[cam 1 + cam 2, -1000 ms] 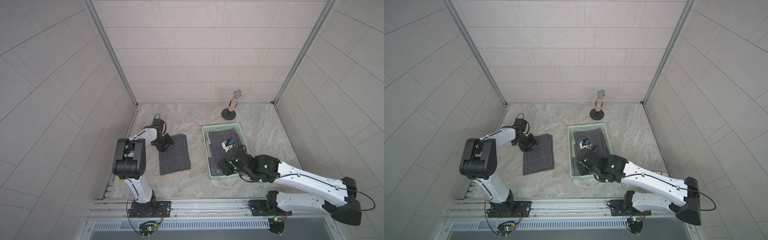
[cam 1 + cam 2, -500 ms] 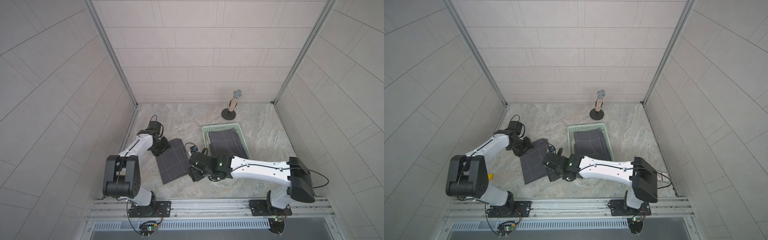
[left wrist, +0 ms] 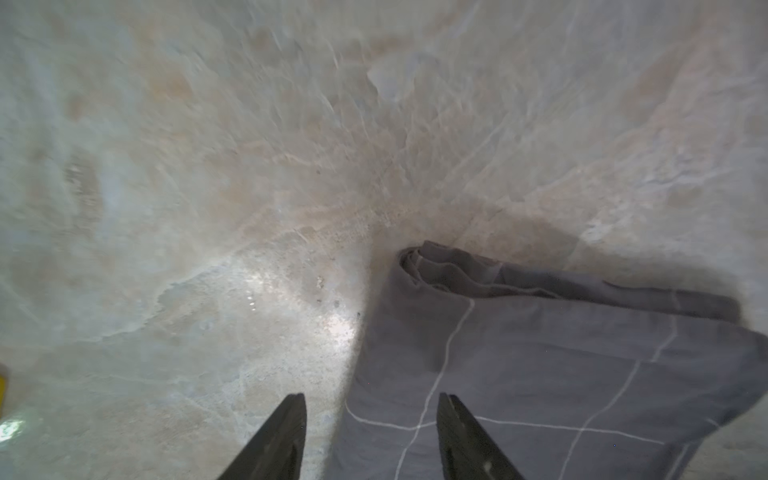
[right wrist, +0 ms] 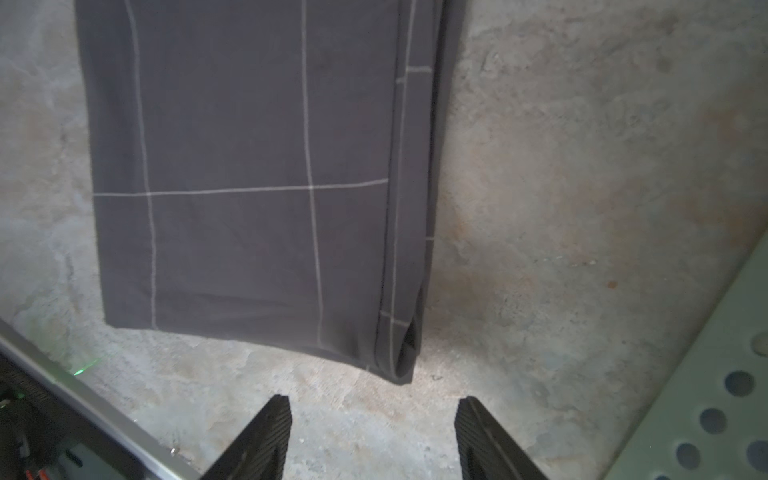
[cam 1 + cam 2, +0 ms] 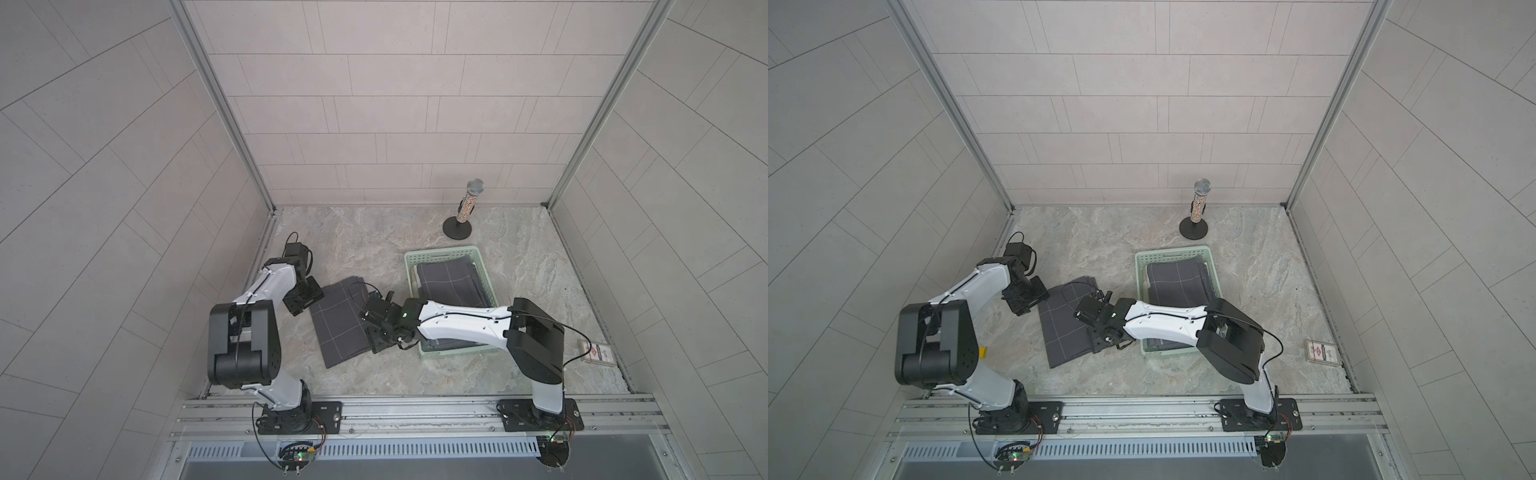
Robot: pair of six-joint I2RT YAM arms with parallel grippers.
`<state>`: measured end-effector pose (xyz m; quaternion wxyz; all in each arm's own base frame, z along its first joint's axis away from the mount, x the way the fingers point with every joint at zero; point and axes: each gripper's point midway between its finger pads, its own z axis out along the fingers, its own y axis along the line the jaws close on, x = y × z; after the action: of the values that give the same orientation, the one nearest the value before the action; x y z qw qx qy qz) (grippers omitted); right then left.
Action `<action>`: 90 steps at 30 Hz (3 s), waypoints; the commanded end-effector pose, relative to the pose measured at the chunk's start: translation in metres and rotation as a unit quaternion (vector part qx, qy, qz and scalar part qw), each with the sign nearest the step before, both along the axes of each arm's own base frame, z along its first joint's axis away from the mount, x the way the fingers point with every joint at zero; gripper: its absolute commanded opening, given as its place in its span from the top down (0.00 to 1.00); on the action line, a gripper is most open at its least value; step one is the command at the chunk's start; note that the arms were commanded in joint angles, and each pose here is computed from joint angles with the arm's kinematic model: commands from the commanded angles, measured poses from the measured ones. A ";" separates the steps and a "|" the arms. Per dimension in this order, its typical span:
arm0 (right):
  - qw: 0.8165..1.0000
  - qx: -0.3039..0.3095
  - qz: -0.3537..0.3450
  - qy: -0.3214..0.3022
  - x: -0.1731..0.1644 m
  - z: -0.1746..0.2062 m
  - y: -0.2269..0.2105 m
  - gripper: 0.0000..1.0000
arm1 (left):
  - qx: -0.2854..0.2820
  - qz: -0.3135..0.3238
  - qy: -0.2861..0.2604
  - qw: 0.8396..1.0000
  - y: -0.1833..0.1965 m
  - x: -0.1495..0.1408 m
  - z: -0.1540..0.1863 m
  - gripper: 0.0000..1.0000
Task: Put the folded pillowcase in the basket
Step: Pick up the pillowcase at the center of the board, then place the pillowcase in the basket.
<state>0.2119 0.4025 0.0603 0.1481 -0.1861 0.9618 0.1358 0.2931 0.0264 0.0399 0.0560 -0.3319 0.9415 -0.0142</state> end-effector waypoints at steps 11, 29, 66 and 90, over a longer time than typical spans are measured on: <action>0.999 0.001 -0.006 0.049 -0.004 -0.045 0.011 0.44 | -0.041 0.018 0.051 0.998 -0.006 -0.004 -0.032 0.57; 0.994 0.070 -0.044 0.070 0.011 -0.036 -0.014 0.35 | -0.024 0.001 0.064 0.998 -0.001 -0.013 -0.030 0.55; 0.993 0.062 -0.054 -0.089 0.024 0.096 -0.039 1.00 | -0.037 -0.081 -0.115 0.989 -0.071 0.014 0.105 0.92; 0.959 0.003 -0.280 -0.052 0.010 0.075 -0.314 1.00 | -0.108 -0.263 -0.164 0.945 -0.349 0.093 0.114 0.92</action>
<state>0.2366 0.0950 0.1564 0.2697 0.0965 0.9532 0.0963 0.3710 -0.3284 0.1525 0.1499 -0.0529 0.9674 -0.1971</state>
